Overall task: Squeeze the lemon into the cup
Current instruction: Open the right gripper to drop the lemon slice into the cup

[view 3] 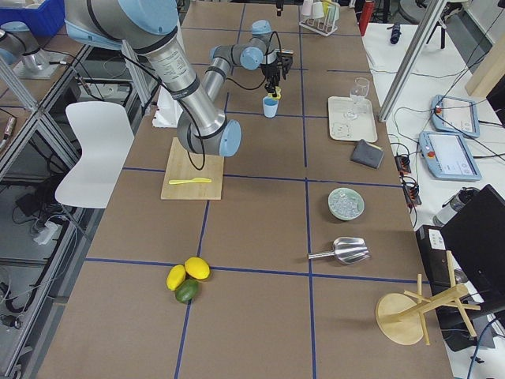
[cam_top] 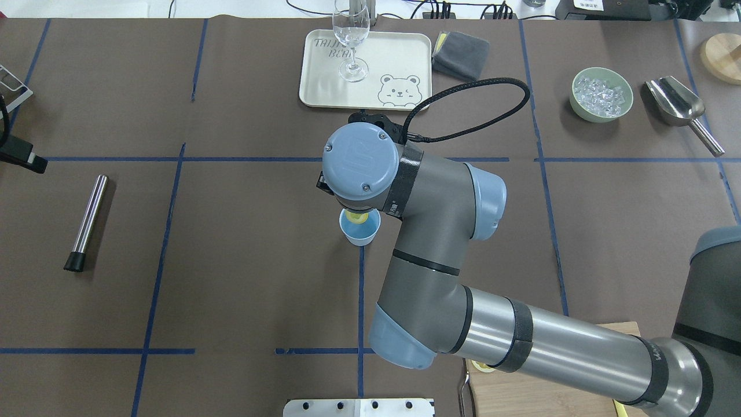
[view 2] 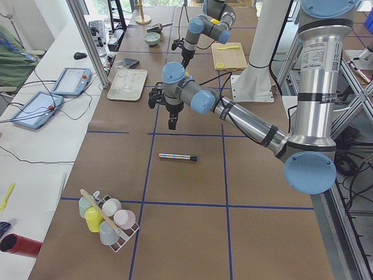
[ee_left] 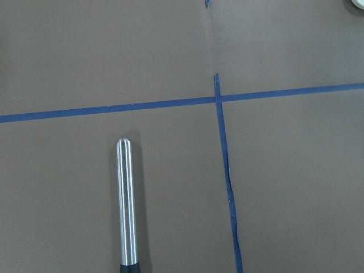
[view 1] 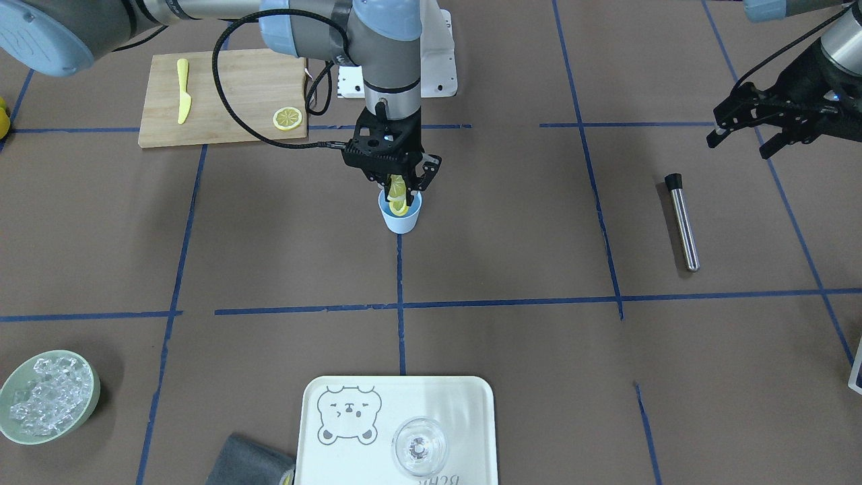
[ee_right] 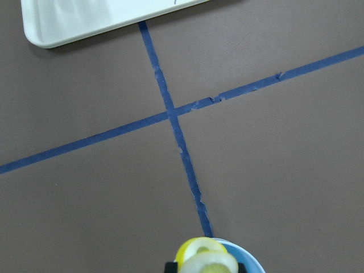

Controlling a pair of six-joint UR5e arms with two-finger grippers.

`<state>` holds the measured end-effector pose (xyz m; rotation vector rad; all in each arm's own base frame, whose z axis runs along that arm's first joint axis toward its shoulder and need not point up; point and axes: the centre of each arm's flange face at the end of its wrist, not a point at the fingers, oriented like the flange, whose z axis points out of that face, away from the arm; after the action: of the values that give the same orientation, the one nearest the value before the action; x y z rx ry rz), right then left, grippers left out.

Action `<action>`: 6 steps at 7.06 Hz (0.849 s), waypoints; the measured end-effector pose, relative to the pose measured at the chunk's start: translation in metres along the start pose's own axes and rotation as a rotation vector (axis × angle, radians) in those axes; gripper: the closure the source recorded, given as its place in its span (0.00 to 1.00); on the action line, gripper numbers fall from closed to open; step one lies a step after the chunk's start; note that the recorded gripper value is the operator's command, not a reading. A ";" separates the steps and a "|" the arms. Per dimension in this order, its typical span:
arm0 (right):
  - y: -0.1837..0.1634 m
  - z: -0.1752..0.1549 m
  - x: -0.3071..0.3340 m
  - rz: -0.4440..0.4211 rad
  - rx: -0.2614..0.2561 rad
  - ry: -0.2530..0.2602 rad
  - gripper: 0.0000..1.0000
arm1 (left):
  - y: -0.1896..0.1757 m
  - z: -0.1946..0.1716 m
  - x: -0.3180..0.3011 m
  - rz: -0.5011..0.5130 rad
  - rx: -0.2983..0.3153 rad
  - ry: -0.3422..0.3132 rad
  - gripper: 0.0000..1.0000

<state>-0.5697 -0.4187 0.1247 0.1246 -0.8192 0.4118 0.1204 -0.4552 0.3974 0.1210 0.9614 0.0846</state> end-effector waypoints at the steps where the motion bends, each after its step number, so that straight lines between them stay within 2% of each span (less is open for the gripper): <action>1: 0.000 0.000 0.000 0.000 0.000 0.000 0.32 | 0.000 0.000 0.000 0.000 0.000 0.000 0.00; 3: -0.001 0.000 0.000 0.002 0.001 0.000 0.13 | 0.000 0.000 0.000 0.000 0.000 0.000 0.00; 5: -0.001 -0.001 0.000 0.003 0.000 -0.003 0.01 | 0.000 0.000 0.000 0.000 0.000 0.000 0.00; 6: -0.002 -0.005 0.000 0.004 -0.007 -0.009 0.01 | 0.000 0.000 0.000 0.000 0.000 0.000 0.00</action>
<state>-0.5655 -0.4187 0.1211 0.1187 -0.8299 0.4122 0.1204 -0.4551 0.3973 0.1214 0.9615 0.0848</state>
